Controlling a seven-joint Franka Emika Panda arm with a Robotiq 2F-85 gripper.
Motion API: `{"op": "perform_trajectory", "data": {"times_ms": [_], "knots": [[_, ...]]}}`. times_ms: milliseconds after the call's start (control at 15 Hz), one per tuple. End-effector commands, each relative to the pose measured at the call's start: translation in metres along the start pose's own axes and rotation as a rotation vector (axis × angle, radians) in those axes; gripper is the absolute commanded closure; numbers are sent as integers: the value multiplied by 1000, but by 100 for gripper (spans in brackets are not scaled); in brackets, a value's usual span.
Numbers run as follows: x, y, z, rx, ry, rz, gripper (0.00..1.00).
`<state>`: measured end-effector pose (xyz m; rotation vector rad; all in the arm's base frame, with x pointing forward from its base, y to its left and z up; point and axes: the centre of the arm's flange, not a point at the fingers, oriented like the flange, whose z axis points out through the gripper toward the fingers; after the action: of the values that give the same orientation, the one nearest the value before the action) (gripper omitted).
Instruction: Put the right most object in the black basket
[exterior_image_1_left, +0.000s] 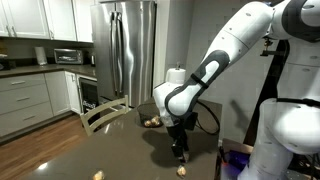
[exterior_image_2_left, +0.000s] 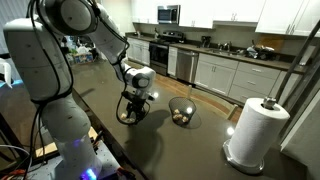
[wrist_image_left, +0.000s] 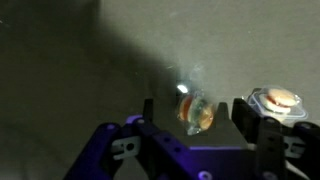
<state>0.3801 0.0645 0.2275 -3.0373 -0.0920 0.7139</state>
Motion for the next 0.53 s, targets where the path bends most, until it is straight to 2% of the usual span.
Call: {"op": "perform_trajectory", "data": {"times_ms": [0, 400, 467], "knots": [[10, 2, -1, -16, -35, 22, 48], [12, 0, -1, -14, -64, 35, 87], [11, -1, -4, -20, -70, 44, 89]]}}
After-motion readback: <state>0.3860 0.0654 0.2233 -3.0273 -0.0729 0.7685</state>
